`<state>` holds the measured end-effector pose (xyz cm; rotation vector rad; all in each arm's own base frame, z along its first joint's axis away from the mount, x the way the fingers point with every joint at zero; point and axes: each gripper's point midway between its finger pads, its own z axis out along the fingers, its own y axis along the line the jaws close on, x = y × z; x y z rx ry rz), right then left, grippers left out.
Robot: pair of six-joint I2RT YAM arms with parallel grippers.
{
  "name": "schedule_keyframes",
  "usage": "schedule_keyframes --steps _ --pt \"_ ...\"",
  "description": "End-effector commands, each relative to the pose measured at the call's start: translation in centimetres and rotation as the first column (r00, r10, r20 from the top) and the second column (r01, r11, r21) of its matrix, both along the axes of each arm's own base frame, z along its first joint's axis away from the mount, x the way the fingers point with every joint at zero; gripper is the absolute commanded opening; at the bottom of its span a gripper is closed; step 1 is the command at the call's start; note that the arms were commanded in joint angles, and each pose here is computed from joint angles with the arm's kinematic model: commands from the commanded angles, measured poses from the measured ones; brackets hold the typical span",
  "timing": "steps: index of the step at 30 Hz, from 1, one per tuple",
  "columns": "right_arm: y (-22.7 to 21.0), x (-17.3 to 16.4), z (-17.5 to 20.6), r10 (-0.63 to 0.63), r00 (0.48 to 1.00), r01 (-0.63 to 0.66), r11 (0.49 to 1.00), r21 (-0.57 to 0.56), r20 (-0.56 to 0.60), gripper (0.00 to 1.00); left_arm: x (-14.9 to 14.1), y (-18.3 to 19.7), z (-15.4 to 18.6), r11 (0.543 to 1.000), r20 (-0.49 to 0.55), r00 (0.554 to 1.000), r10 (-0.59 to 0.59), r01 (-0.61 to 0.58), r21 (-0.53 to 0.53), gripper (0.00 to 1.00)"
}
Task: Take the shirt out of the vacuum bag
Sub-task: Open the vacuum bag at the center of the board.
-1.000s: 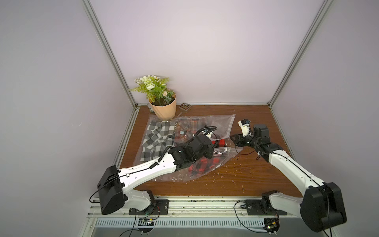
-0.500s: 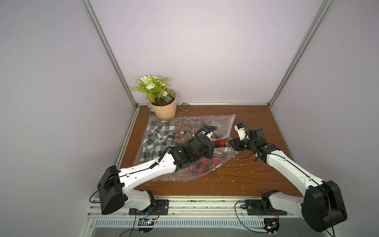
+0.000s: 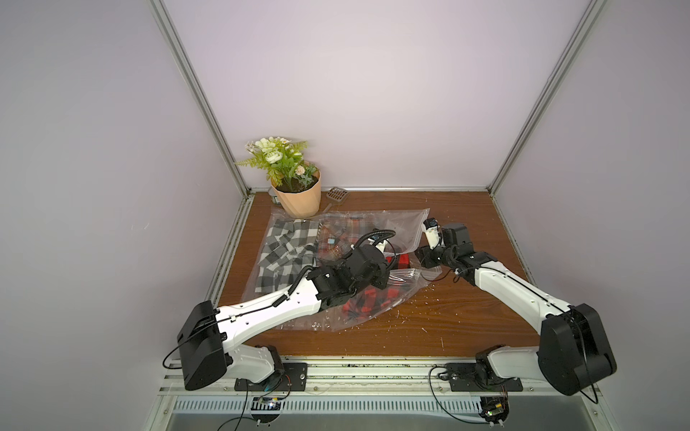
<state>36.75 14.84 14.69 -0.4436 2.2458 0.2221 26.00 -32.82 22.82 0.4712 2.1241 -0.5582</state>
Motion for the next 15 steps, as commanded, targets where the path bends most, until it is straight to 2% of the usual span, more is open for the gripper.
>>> schedule_keyframes --steps 1,4,6,8,10,11,15 --pt "1.4 1.4 1.2 0.046 0.998 -0.047 0.999 0.018 0.046 0.56 0.4 0.0 0.8 1.000 0.019 1.000 0.005 -0.005 -0.024 0.00" --pt "1.8 1.7 0.7 0.054 0.998 -0.055 0.998 0.033 0.040 0.52 0.4 0.0 0.8 1.000 0.020 1.000 0.007 -0.006 -0.024 0.00" --pt "1.5 1.9 0.4 0.033 0.999 -0.034 0.999 0.032 0.036 0.37 0.4 0.1 1.0 1.000 0.022 1.000 0.008 -0.008 -0.025 0.00" --pt "0.6 2.3 0.7 -0.033 0.998 0.031 0.999 0.026 0.045 0.16 0.4 0.4 1.1 1.000 0.027 0.999 0.017 -0.016 -0.023 0.00" --pt "-0.3 2.4 1.1 -0.072 0.996 0.070 0.997 0.039 0.056 0.03 0.4 0.9 1.4 0.999 0.036 0.999 0.029 -0.028 -0.022 0.00" --pt "-0.7 2.4 1.4 -0.084 0.995 0.080 0.995 0.056 0.062 0.00 0.4 1.2 1.6 0.999 0.044 0.998 0.037 -0.036 -0.020 0.00" --pt "-2.6 2.4 1.8 -0.140 0.989 0.131 0.981 0.146 0.053 0.00 0.6 2.6 1.9 0.997 0.063 0.995 0.079 -0.079 -0.004 0.00"
